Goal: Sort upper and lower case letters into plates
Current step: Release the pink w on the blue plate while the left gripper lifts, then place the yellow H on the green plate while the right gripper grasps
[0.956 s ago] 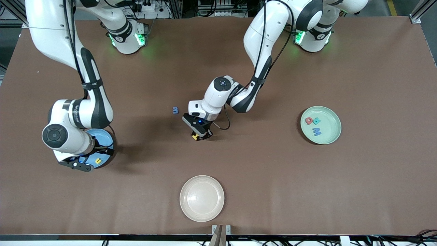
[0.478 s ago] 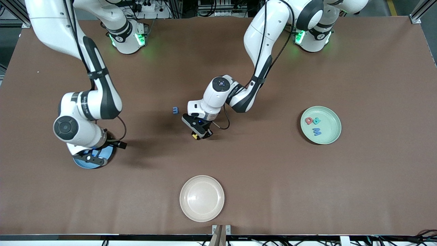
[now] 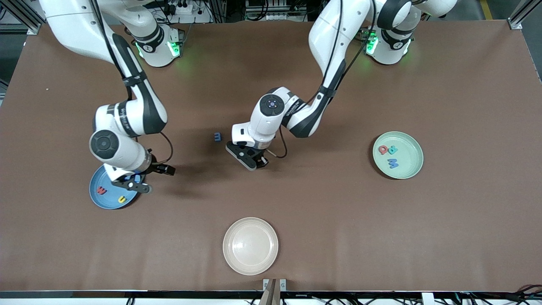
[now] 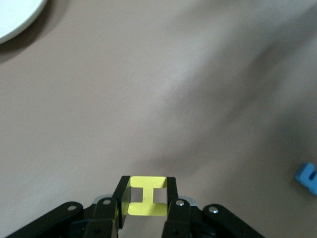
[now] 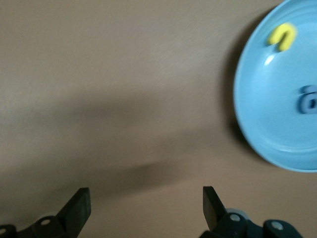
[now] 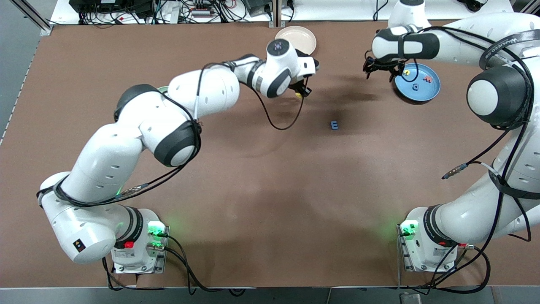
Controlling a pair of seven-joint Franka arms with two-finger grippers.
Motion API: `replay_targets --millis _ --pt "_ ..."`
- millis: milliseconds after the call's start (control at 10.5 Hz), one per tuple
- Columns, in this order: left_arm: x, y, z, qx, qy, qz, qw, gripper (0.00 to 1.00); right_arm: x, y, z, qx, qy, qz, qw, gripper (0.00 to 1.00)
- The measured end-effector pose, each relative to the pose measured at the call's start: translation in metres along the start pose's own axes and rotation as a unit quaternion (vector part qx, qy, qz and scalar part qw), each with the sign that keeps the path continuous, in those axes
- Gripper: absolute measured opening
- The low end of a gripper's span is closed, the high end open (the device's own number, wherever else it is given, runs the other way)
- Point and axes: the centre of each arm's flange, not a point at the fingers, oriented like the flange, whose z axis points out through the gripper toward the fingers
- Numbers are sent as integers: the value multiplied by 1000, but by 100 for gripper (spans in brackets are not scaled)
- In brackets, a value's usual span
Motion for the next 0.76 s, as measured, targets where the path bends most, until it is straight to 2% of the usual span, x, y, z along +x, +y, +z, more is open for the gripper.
replay_targets --millis 191,382,573,765 --pt "6 -35 -40 17 -52 -2 999 33 -29 -43 10 11 -4 -30 999 100" --pt "1 -88 -85 15 -113 29 993 33 -67 -99 14 15 -4 -72 997 100" --pt "-25 -158 -120 2 -140 82 987 33 -103 -139 18 21 -7 -102 995 100" --pt "-71 -225 -138 -9 -163 127 978 33 -133 -157 32 29 -11 -122 992 100"
